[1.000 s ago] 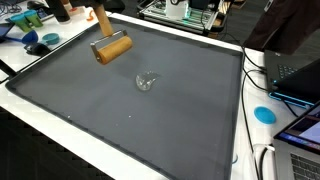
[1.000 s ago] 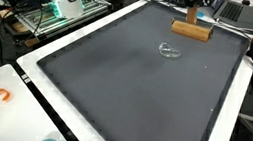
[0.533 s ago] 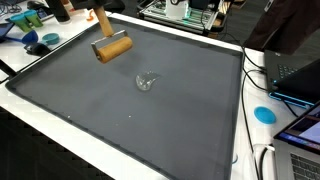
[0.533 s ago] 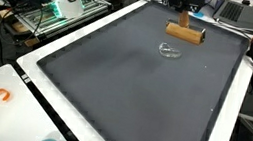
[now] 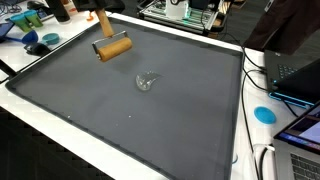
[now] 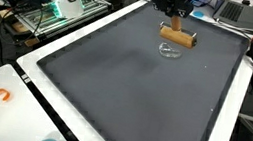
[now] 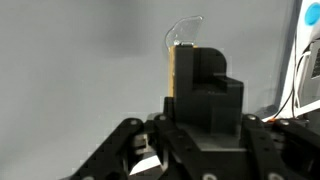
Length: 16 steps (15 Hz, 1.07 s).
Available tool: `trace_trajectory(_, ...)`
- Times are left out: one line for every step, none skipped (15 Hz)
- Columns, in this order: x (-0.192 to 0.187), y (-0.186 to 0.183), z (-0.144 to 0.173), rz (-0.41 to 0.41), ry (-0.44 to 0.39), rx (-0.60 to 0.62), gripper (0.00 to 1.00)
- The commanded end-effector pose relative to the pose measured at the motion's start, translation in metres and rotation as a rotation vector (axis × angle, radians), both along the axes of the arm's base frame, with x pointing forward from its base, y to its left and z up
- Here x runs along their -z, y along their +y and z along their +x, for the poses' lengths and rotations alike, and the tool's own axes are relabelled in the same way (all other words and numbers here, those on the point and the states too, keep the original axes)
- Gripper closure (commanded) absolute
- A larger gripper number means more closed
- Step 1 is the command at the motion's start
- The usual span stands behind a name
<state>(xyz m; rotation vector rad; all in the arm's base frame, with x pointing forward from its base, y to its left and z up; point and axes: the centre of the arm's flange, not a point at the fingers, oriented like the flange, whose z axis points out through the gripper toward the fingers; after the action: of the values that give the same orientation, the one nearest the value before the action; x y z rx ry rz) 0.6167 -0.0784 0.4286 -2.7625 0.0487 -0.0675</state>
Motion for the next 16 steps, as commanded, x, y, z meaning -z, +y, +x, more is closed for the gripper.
trace_trajectory(0.003, -0.001, -0.022, 0.014, -0.029, 0.013, 0.76)
trace_trajectory(0.005, -0.001, -0.023, 0.014, -0.029, 0.015, 0.76)
trace_trajectory(0.007, -0.001, -0.026, 0.013, -0.029, 0.018, 0.76)
trace_trajectory(0.008, 0.0, -0.028, 0.011, -0.029, 0.022, 0.76)
trace_trajectory(0.01, 0.0, -0.03, 0.007, -0.028, 0.024, 0.76)
trace_trajectory(0.011, 0.0, -0.032, 0.001, -0.026, 0.027, 0.76)
trace_trajectory(0.012, 0.001, -0.034, 0.0, -0.025, 0.03, 0.76)
trace_trajectory(0.013, 0.001, -0.038, -0.001, -0.021, 0.034, 0.76)
trace_trajectory(0.014, 0.001, -0.04, 0.001, -0.02, 0.034, 0.76)
trace_trajectory(0.015, 0.001, -0.042, -0.001, -0.018, 0.036, 0.76)
trace_trajectory(0.016, 0.001, -0.045, -0.003, -0.015, 0.038, 0.76)
trace_trajectory(0.016, 0.002, -0.047, -0.003, -0.014, 0.038, 0.76)
trace_trajectory(0.016, 0.002, -0.05, -0.004, -0.011, 0.037, 0.76)
trace_trajectory(0.016, 0.002, -0.051, -0.006, -0.009, 0.037, 0.76)
trace_trajectory(0.016, 0.003, -0.054, -0.008, -0.007, 0.036, 0.76)
trace_trajectory(0.016, 0.004, -0.055, -0.01, -0.005, 0.034, 0.76)
